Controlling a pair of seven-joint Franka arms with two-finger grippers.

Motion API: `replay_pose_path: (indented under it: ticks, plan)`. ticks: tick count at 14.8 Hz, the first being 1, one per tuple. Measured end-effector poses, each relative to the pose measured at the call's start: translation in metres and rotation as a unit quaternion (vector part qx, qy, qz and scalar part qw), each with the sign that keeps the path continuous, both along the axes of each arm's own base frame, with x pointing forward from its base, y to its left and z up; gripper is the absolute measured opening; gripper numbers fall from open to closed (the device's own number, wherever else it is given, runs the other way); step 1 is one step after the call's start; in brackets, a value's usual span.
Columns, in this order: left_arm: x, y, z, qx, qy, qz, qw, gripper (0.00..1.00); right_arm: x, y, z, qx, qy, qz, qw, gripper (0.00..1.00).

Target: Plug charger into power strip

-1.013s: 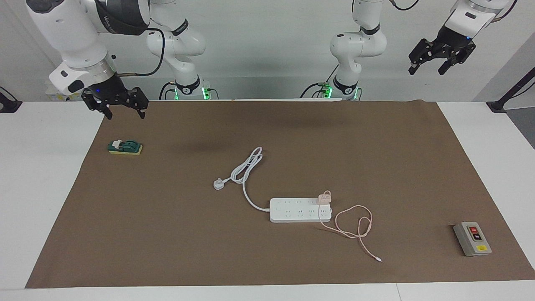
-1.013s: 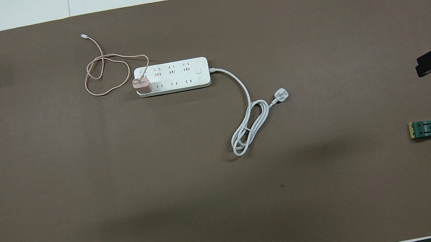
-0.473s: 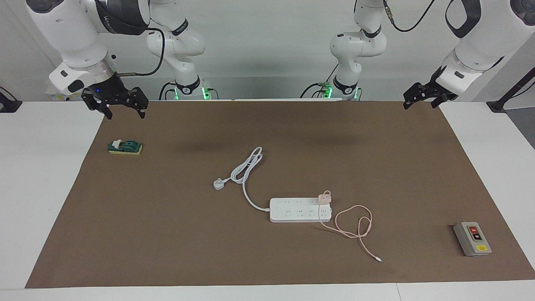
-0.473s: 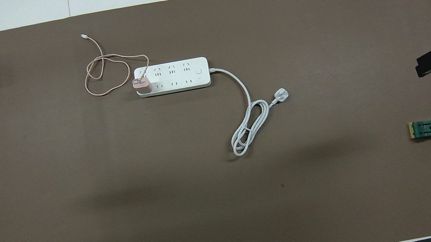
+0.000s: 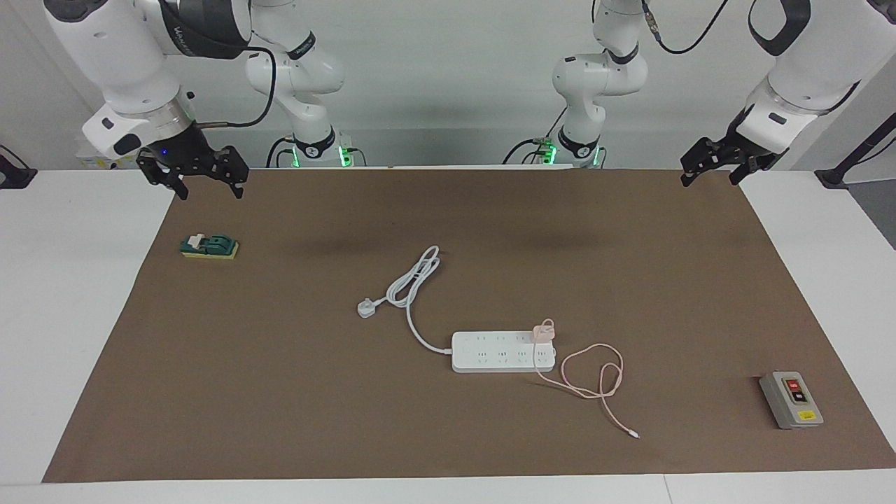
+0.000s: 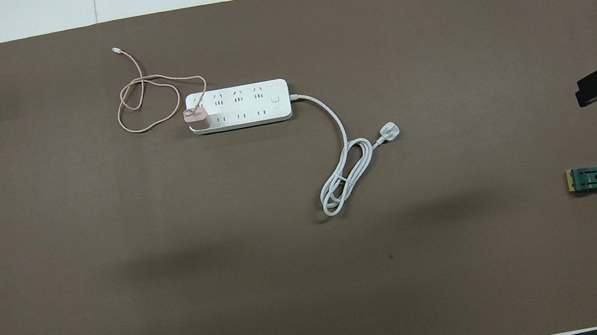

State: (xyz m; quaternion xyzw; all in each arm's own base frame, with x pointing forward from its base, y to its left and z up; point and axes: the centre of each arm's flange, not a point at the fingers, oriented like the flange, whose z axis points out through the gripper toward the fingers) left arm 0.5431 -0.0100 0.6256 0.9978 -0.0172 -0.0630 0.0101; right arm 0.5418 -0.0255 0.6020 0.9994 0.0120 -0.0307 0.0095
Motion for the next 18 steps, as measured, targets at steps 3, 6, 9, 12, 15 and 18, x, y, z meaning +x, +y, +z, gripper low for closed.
replay_pose_path:
  ticks: [3, 6, 9, 12, 15, 18]
  plan:
    - [-0.0023, 0.0014, -0.0008, 0.000, 0.009, 0.001, 1.000, 1.00, 0.0000, 0.0000, -0.0001, 0.000, 0.000, 0.000, 1.000, 1.00]
    - [-0.0033, 0.0013, 0.0004, 0.000, 0.008, 0.001, 1.000, 1.00, -0.0001, 0.0000, -0.0001, 0.000, 0.000, 0.000, 1.000, 1.00]
    - [-0.0047, 0.0008, 0.0028, 0.000, 0.006, 0.000, 1.000, 1.00, -0.0001, 0.0000, -0.0001, 0.000, 0.000, 0.000, 1.000, 1.00]
    - [-0.0053, 0.0005, 0.0033, 0.000, 0.006, 0.000, 1.000, 1.00, -0.0001, 0.0000, -0.0001, 0.000, 0.000, 0.000, 1.000, 1.00]
    - [-0.0057, -0.0009, 0.0024, 0.000, 0.008, -0.002, 1.000, 1.00, -0.0001, 0.0000, -0.0001, 0.000, 0.000, 0.000, 1.000, 1.00]
    - [-0.0064, -0.0032, -0.0058, 0.000, 0.017, -0.004, 1.000, 1.00, -0.0001, 0.0000, -0.0001, 0.000, 0.000, 0.000, 1.000, 1.00]
